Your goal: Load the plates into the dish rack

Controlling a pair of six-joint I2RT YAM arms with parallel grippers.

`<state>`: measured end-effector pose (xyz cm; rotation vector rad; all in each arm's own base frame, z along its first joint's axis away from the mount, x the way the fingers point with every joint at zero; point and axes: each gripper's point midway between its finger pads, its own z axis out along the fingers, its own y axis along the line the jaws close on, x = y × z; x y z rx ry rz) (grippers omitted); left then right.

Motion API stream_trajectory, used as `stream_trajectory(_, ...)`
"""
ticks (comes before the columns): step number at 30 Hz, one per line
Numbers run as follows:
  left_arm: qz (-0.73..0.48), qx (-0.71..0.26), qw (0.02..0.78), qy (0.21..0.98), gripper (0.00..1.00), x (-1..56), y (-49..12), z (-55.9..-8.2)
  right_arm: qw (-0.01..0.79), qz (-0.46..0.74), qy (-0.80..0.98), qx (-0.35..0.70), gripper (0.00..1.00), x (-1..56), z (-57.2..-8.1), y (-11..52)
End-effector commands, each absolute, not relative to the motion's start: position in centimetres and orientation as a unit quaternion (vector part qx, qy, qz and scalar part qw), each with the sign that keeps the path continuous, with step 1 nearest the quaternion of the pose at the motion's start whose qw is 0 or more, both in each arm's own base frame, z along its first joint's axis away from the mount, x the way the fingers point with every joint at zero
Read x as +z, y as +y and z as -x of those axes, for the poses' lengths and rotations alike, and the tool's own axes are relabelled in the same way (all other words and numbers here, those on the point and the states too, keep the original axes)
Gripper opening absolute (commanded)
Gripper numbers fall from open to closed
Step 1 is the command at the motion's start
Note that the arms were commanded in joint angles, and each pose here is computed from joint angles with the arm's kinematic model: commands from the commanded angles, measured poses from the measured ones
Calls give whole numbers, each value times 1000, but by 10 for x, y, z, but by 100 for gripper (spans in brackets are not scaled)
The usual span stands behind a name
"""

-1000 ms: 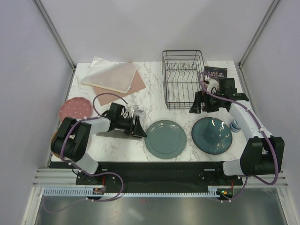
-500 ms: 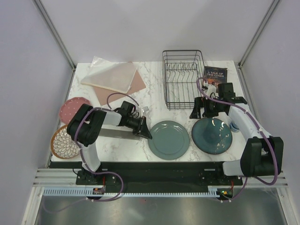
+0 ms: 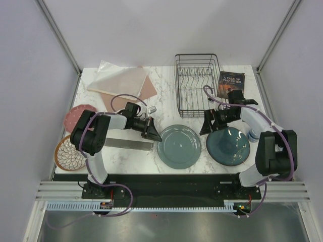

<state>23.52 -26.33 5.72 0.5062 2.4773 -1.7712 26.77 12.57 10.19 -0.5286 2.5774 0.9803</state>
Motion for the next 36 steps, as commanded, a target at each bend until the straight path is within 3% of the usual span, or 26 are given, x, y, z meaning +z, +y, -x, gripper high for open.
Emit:
stream_trajectory(1,-231,-647,45,725,2,113,-268,-234,159,265,867,392,98,117,-257,149)
stream_trajectory(11,-223,-730,-22,646,2,162,-262,-213,140,284,867,383,98,110,-245,154)
stream_trajectory(36,-245,-765,-20,596,2,221,-253,-195,90,295,835,456,98,110,-222,186)
